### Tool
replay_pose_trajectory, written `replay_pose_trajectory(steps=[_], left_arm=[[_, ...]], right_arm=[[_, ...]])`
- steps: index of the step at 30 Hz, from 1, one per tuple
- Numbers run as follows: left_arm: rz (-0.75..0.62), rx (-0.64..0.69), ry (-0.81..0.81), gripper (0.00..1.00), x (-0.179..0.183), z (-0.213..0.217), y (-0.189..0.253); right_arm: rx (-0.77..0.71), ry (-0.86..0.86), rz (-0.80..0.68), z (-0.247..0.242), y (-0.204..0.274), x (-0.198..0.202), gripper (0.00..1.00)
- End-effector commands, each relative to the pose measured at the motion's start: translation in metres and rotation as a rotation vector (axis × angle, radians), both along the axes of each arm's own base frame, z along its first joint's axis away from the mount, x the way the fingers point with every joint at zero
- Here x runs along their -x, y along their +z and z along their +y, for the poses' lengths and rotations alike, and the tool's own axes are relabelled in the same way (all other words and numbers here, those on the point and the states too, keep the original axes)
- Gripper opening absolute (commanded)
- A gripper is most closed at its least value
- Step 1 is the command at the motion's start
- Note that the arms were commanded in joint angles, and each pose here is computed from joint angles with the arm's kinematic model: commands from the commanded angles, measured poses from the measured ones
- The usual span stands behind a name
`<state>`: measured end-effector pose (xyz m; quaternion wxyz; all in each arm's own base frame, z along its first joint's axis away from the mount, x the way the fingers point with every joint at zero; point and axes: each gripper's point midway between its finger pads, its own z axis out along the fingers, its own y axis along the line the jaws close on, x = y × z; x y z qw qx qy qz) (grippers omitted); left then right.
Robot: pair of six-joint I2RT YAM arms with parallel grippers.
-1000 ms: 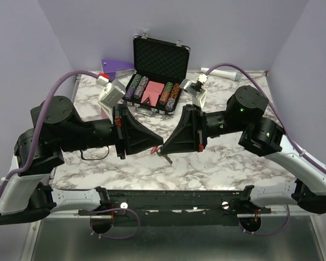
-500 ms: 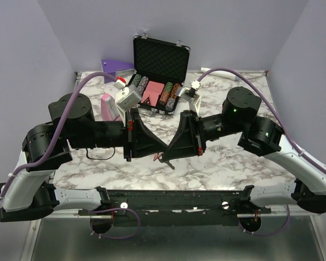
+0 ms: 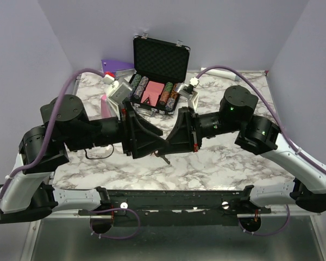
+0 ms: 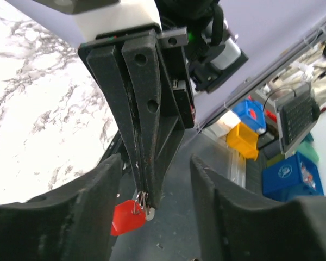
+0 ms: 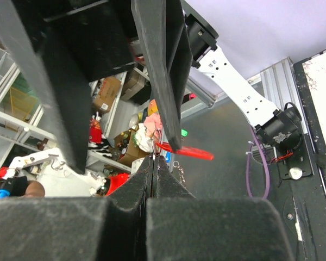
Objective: Remove the keys from the keyring
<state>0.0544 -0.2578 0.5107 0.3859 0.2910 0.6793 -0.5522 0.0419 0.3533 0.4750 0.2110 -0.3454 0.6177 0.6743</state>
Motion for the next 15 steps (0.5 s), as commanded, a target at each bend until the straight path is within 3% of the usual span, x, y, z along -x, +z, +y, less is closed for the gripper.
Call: replay_pose_trajectory(steps=[1,6,15], left_arm=[[-0.049,0.174,0.101,0.69,-0.006,0.023,0.040],[-0.071,0.233,0.111,0.83,-0.002,0.035,0.049],[-0.022,0.387,0.165,0.84,-0.004,0.050,0.042]], right_arm=[[-0.042,-0.030,-0.037,0.001,0.014,-0.006,0.01],[-0.054,-0.041,-0.048,0.002,0.018,-0.008,0.01],[-0.158,-0.071,-0.077,0.000,0.044,-0.010,0.01]])
